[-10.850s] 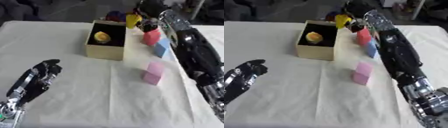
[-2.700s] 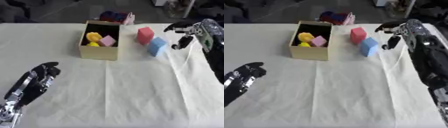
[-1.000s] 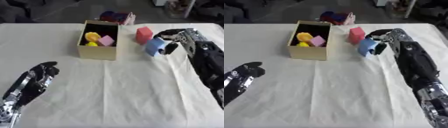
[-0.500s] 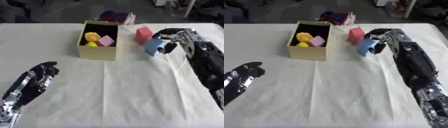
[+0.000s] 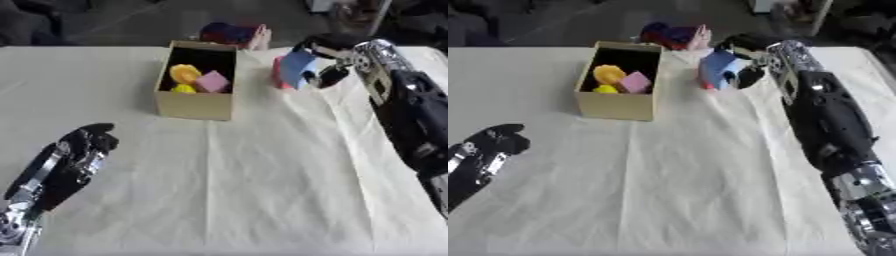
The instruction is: Pick up objects on the table and place them in the box.
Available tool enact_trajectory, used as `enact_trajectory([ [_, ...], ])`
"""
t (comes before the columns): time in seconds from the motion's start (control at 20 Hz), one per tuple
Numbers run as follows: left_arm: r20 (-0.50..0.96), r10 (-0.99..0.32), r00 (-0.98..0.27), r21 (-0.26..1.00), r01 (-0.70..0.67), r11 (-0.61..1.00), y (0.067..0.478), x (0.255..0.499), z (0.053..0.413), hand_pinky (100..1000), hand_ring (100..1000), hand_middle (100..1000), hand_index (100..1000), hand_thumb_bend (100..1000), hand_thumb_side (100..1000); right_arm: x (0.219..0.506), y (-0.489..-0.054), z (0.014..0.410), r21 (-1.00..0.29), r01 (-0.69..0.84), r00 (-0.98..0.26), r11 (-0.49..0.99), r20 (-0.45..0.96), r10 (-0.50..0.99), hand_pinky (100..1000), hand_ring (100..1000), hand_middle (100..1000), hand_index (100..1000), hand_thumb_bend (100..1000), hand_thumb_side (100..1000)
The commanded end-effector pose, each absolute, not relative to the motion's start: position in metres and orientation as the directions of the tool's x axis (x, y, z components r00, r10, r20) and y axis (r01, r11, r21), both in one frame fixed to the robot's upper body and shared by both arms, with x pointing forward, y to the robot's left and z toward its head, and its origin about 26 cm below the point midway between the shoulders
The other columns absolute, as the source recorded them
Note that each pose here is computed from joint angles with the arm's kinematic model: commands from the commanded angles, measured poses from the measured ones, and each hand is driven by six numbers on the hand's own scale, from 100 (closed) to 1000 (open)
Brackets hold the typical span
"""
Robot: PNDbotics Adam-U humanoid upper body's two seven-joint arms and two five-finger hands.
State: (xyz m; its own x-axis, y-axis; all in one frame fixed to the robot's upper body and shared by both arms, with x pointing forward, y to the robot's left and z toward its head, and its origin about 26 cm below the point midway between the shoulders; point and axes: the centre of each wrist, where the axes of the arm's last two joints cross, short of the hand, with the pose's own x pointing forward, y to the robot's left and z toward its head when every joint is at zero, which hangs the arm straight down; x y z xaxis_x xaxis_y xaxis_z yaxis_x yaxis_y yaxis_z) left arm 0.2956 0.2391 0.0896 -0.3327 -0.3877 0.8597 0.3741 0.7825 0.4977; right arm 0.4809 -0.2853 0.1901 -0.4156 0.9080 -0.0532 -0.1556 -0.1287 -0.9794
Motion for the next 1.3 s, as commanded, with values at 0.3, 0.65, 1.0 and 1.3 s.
enact_trajectory([
  [0.3, 0.851, -0.384, -0.358, 0.508, 0.375, 0.775, 0.238, 0.296, 0.097, 813, 744, 659, 865, 100, 702, 0.486, -0.232, 0.242, -0.998, -0.054, -0.567, -0.045, -0.006, 0.824, 835, 742, 626, 770, 100, 100],
  [0.65, 0.853, -0.372, -0.367, 0.503, 0.389, 0.771, 0.234, 0.297, 0.097, 813, 744, 659, 865, 100, 702, 0.491, -0.177, 0.223, -0.989, -0.134, -0.644, -0.060, 0.041, 0.764, 838, 760, 680, 864, 100, 100],
  [1.0, 0.855, -0.366, -0.367, 0.500, 0.395, 0.771, 0.233, 0.297, 0.097, 813, 744, 659, 865, 100, 704, 0.489, -0.151, 0.201, -0.978, -0.144, -0.667, -0.154, -0.019, 0.745, 839, 802, 785, 949, 100, 209],
  [1.3, 0.856, -0.366, -0.365, 0.498, 0.396, 0.771, 0.233, 0.296, 0.097, 813, 744, 658, 865, 100, 707, 0.489, -0.149, 0.192, -0.972, -0.112, -0.653, -0.204, -0.083, 0.752, 838, 824, 824, 969, 156, 444],
])
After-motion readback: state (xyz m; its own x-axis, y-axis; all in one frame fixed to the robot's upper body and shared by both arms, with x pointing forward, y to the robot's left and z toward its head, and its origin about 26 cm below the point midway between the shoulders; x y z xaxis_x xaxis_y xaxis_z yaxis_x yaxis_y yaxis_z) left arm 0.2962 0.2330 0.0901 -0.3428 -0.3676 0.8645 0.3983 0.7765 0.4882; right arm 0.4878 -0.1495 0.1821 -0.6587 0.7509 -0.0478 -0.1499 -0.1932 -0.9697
